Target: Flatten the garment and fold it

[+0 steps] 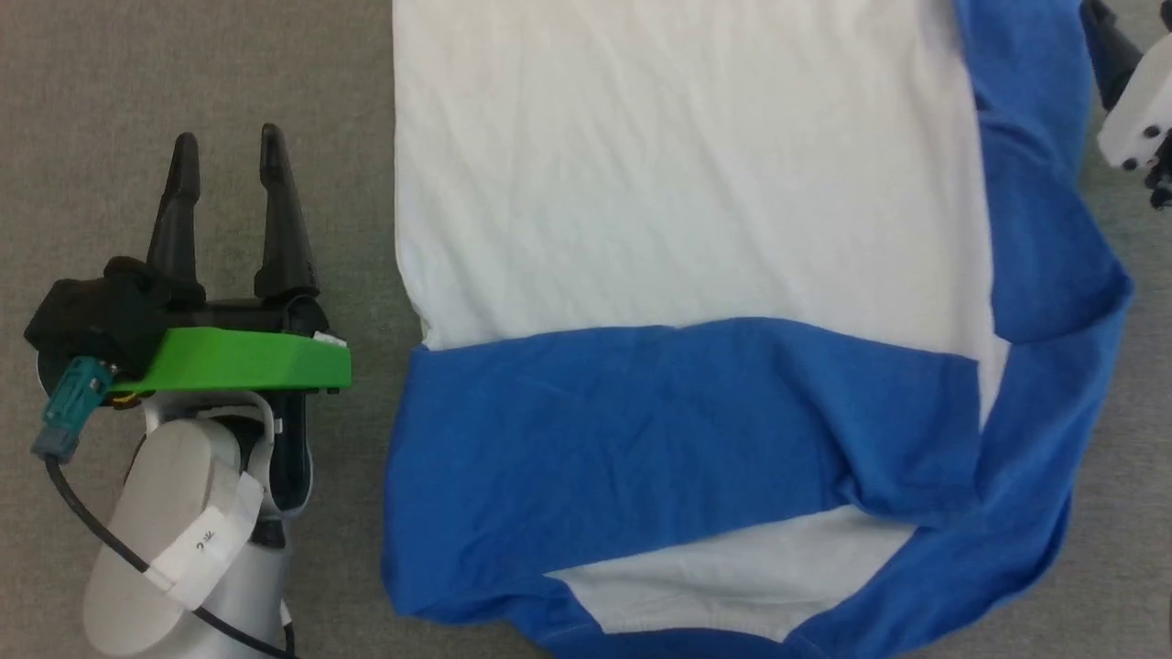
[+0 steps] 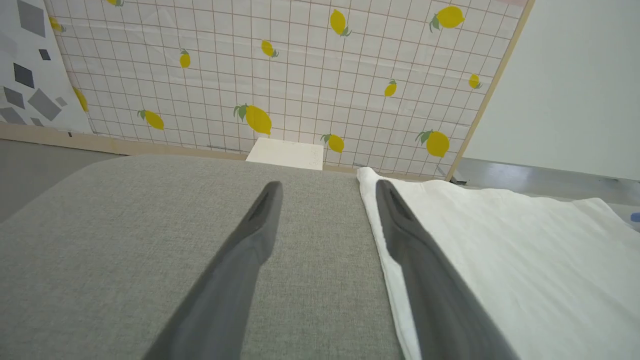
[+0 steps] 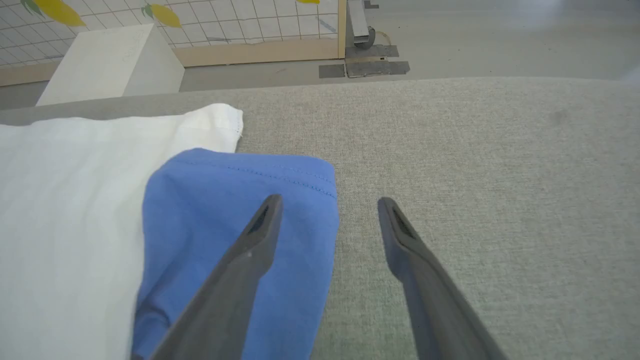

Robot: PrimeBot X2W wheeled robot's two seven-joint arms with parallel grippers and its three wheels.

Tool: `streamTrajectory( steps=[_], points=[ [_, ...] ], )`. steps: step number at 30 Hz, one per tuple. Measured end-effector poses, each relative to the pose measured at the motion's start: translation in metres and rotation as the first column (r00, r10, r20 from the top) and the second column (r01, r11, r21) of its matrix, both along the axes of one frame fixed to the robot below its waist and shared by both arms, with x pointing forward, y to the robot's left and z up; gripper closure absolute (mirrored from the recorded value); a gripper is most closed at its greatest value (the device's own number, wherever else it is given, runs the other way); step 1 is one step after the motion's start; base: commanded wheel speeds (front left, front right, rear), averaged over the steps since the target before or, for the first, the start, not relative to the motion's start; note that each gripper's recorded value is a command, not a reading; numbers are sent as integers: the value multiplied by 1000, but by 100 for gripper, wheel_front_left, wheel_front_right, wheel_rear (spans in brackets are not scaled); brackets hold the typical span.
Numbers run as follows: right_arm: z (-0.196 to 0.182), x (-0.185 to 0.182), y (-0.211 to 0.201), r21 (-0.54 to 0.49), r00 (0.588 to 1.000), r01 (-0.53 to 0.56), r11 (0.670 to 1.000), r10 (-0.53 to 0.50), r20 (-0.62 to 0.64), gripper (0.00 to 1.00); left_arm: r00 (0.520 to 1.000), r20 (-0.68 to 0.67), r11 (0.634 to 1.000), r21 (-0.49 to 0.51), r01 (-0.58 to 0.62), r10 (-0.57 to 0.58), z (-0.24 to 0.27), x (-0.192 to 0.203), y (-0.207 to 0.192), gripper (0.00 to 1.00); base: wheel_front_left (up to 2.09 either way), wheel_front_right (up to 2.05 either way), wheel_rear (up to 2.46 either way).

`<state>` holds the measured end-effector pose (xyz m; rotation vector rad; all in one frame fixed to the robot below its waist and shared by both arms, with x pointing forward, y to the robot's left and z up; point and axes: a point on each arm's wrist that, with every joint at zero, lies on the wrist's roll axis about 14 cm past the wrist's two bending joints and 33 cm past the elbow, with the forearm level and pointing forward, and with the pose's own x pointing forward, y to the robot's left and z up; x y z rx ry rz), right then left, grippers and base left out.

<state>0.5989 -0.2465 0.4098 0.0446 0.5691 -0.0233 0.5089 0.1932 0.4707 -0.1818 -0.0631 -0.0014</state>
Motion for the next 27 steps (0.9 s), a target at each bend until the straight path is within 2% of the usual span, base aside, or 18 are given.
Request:
streamTrajectory(
  steps=[6, 7, 8, 9, 10, 11, 14, 19, 23, 27],
  points=[
    [-47, 8, 10, 3, 983, 5, 1000, -4, -182, 0, 998, -36, 999, 22, -41, 42, -20, -3, 17, 0, 0, 0, 0],
    [-49, 11, 12, 2, 980, 0, 1000, 0, -199, 15, 998, -40, 998, 23, -50, 51, -22, -4, 21, 0, 0, 0, 0],
    [-49, 14, 13, 4, 978, -1, 1000, 2, -207, 55, 998, -43, 998, 25, -55, 56, -24, -5, 23, 0, 0, 0, 0],
    [-50, 16, 14, 0, 976, -5, 1000, 5, -216, 69, 997, -49, 998, 24, -65, 66, -26, -6, 26, 0, 0, 0, 0],
    [-51, 17, 14, -7, 974, -10, 1000, 9, -225, 87, 996, -54, 997, 28, -69, 71, -28, -7, 28, 0, 0, 0, 0],
    [-51, 16, 14, -13, 973, -12, 1000, 9, -231, 100, 996, -56, 997, 32, -71, 73, -28, -8, 30, 0, 0, 0, 0],
    [-48, 14, 11, -26, 969, -13, 1000, 6, -247, 100, 996, -55, 997, 49, -68, 70, -28, -9, 30, 0, 0, 0, 0],
    [-36, 4, 0, -51, 980, 4, 999, -14, -199, 100, 997, -42, 997, 45, -67, 69, -21, -12, 30, 0, 0, 0, 0],
    [-9, 0, -13, -57, 997, 36, 998, -39, -62, 100, 997, -37, 997, 47, -69, 71, -15, -18, 30, 0, 0, 0, 0],
    [26, -11, -29, -54, 992, 81, 995, -75, 99, 100, 997, -48, 996, 55, -66, 68, -12, -31, 28, 0, 0, 0, 0]
  ],
)
